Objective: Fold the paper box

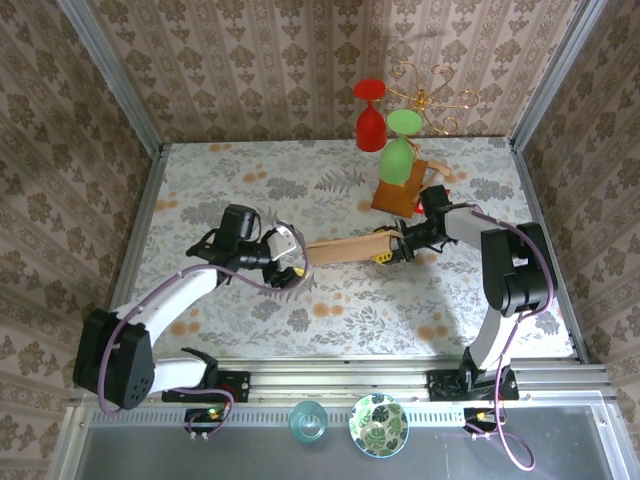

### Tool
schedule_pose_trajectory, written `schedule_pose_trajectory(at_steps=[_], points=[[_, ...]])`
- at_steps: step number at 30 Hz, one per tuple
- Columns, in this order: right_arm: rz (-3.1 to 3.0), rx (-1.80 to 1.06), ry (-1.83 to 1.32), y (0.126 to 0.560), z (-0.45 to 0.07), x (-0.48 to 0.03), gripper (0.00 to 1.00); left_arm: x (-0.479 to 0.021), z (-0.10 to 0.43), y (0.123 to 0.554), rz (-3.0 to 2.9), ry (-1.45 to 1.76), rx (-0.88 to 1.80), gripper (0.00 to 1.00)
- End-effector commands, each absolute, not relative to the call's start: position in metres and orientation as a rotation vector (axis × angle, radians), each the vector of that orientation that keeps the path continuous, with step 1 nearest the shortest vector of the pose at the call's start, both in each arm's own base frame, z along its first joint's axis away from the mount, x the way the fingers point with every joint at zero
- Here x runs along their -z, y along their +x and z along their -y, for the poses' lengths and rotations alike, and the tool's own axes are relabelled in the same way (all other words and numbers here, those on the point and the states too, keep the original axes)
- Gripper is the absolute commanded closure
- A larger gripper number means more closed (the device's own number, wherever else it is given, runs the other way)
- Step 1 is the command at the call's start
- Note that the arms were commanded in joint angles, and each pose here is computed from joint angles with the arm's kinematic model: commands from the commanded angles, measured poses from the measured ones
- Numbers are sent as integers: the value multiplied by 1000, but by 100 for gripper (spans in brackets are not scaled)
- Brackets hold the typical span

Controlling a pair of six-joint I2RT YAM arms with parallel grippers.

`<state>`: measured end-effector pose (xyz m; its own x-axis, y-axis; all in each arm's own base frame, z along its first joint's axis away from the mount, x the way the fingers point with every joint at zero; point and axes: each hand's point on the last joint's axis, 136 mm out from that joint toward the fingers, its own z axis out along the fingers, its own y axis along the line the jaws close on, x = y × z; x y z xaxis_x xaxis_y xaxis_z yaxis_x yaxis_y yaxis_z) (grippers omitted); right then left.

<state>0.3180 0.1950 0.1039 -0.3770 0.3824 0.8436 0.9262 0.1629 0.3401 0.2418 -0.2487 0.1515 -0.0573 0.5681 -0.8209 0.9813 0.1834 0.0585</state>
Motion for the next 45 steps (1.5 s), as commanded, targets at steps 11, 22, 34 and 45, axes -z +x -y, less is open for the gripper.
schedule_pose_trajectory(at_steps=[11,22,34,45], points=[[1834,990,-1322,300,-185,-75,72,-143,282,264,-1614,1531,640,22],[1834,994,-1323,305,-185,-73,69,-140,299,248,-1638,1541,714,42],[1850,1021,-1320,310,-180,-75,46,-140,301,242,-1667,1557,752,59],[2094,1048,-1368,321,-136,-106,35,-145,293,238,-1723,1528,843,61]])
